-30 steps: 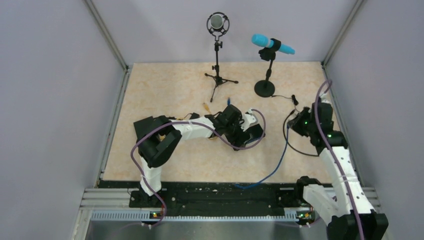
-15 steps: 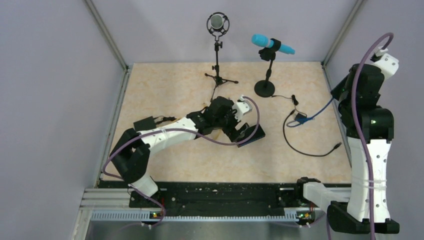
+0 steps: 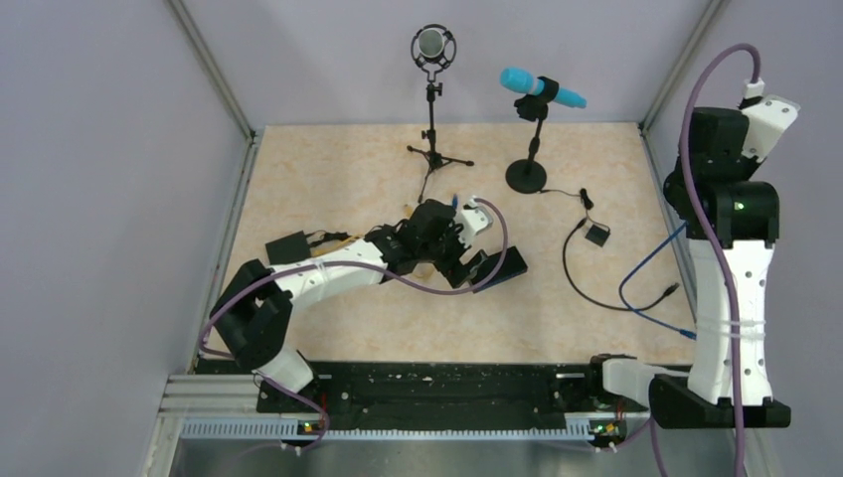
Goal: Pull the plug from the switch port
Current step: Place the connector at the center of the board.
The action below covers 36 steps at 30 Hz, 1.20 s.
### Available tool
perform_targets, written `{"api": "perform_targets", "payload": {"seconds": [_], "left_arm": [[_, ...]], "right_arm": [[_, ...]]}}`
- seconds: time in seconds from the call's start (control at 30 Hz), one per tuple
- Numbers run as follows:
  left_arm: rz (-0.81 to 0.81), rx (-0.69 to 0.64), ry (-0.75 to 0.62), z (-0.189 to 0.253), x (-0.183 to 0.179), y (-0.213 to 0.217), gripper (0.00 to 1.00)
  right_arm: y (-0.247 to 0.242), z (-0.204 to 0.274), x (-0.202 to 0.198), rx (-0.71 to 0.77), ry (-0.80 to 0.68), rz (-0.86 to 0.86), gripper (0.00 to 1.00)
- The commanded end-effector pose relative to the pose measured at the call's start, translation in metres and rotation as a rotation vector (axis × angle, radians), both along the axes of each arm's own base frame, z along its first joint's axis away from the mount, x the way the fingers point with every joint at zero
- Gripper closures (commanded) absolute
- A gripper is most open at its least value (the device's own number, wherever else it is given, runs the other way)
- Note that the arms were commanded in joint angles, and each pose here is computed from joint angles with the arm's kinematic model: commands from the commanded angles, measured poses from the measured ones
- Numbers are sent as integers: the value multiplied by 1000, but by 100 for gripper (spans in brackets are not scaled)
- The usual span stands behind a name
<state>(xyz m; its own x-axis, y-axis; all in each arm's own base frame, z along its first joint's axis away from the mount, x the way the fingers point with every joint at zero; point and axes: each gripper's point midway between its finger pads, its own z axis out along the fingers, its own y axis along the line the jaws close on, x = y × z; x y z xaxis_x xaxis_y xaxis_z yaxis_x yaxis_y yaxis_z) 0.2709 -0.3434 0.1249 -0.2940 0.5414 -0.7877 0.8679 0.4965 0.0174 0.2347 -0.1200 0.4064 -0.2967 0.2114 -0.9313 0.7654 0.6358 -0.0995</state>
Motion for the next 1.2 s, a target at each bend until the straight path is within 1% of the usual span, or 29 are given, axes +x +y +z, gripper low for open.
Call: {"api": "perform_targets", "payload": {"seconds": [0.0, 0.07, 0.1, 0.13, 0.2, 0.23, 0.3, 0.37, 0.57, 0.67, 0.7, 0.73, 0.77, 0.87, 0.93, 1.03, 1.17], "left_arm": [[28, -84, -59, 28, 5, -1, 1], [35, -92, -58, 29, 5, 0, 1], [36, -86, -53, 28, 4, 1, 1], [40, -82, -48, 27, 4, 2, 1], [49, -76, -48, 26, 2, 6, 1], [56, -74, -51, 26, 1, 9, 1], [72, -75, -56, 25, -1, 16, 1], [84, -87, -56, 26, -3, 20, 1], [107, -87, -56, 23, -3, 28, 1], [135, -108, -60, 28, 0, 29, 1], [146, -119, -60, 30, 1, 30, 1], [159, -129, -59, 32, 1, 31, 1], [172, -133, -58, 33, 1, 33, 1], [258, -143, -57, 33, 4, 47, 1], [324, -156, -60, 32, 6, 60, 1], [447, -191, -72, 35, 11, 83, 1], [596, -246, -91, 42, 17, 116, 1]], "right_arm": [[3, -54, 39, 5, 172, 32, 100], [18, -101, 66, 86, 250, 95, 100], [24, -122, 81, 123, 255, 108, 100], [30, -147, 96, 143, 279, 153, 100], [38, -197, 118, 190, 337, 171, 100], [44, -226, 127, 221, 392, 204, 100], [56, -257, 138, 278, 455, 251, 100], [60, -283, 149, 299, 498, 268, 100], [73, -297, 172, 331, 463, 363, 100], [78, -299, 177, 341, 471, 396, 87], [79, -296, 177, 343, 468, 402, 81], [80, -294, 177, 346, 465, 409, 70], [82, -287, 176, 351, 448, 416, 57], [92, -266, 173, 384, 382, 459, 41], [102, -251, 168, 418, 327, 503, 35], [127, -235, 155, 482, 259, 599, 31], [187, -234, 127, 545, 264, 757, 28]]}}
